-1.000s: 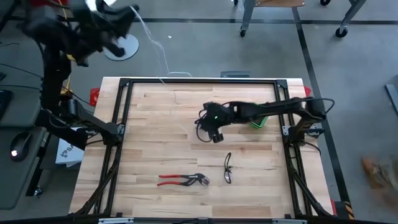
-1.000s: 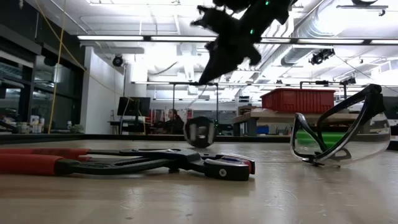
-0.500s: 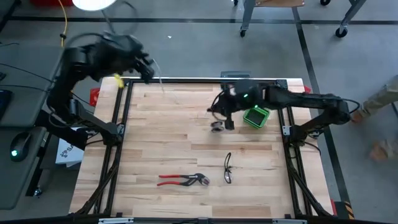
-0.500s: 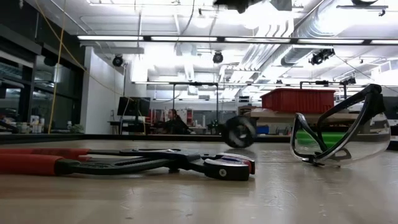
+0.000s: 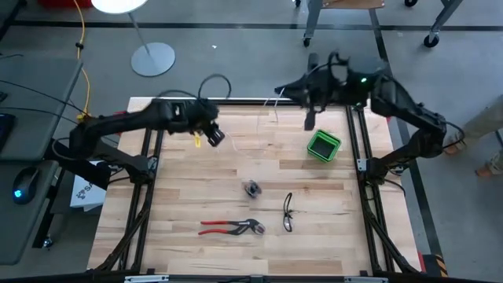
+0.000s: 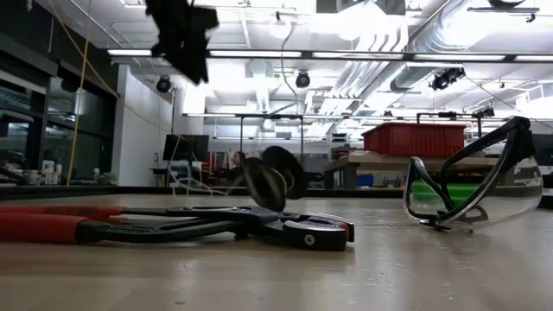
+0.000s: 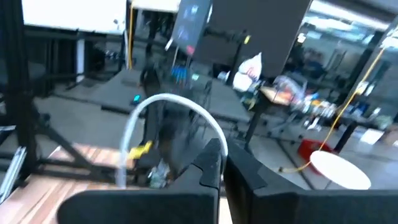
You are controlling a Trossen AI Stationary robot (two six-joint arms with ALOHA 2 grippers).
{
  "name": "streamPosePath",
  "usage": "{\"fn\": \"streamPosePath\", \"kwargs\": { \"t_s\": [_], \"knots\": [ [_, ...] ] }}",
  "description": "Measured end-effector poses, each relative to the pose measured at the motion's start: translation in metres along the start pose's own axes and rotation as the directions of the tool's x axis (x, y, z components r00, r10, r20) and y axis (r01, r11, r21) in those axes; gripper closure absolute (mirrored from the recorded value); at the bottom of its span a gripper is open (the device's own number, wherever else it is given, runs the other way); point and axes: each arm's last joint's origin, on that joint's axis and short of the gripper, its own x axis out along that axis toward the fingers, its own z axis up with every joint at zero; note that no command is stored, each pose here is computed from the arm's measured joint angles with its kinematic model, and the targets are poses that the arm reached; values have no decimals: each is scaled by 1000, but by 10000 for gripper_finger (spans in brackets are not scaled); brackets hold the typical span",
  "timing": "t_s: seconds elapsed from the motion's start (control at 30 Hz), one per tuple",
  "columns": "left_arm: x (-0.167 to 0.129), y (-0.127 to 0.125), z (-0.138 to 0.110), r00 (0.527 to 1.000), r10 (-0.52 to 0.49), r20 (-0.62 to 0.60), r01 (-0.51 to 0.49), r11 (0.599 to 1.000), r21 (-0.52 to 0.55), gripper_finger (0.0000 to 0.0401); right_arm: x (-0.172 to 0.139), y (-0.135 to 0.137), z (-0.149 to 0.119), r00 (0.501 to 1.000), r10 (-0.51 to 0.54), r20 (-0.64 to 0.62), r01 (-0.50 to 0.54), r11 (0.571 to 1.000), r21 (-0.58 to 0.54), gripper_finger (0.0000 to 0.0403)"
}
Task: Coil cords
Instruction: Uncoil the wire from the spool
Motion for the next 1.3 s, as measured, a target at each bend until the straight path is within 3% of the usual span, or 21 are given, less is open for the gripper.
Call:
{"fn": "streamPosePath", "kwargs": {
  "t_s": [0.17, 0.33, 0.6, 0.77, 1.0, 1.2, 1.3],
  "knots": [
    [19, -8, -36, 995, 16, -97, -16, 1000, 1, 251, -18, -14, 22, 995, -62, 79, 65, 997, -30, 403],
    [22, -11, -57, 994, 5, -111, -7, 1000, -20, 251, -35, -26, 43, 977, -127, 170, 135, 990, -37, 403],
    [21, -14, -66, 999, -25, -46, 22, 998, -67, 251, -62, -35, 81, 875, -171, 453, 205, 978, -28, 403],
    [21, -13, -65, 1000, -9, -26, 7, 997, -79, 251, -71, -36, 98, 809, -127, 573, 148, 989, 11, 403],
    [21, -16, -59, 999, -34, 27, 36, 995, -88, 251, -61, -38, 112, 766, -56, 641, 42, 998, 37, 403],
    [19, -18, -53, 995, -61, 84, 65, 997, -50, 251, -51, -42, 118, 665, -31, 747, -31, 997, 69, 403],
    [17, -17, -52, 992, -70, 107, 77, 995, -57, 251, -44, -44, 115, 673, -25, 739, -68, 993, 95, 403]
  ]
}}
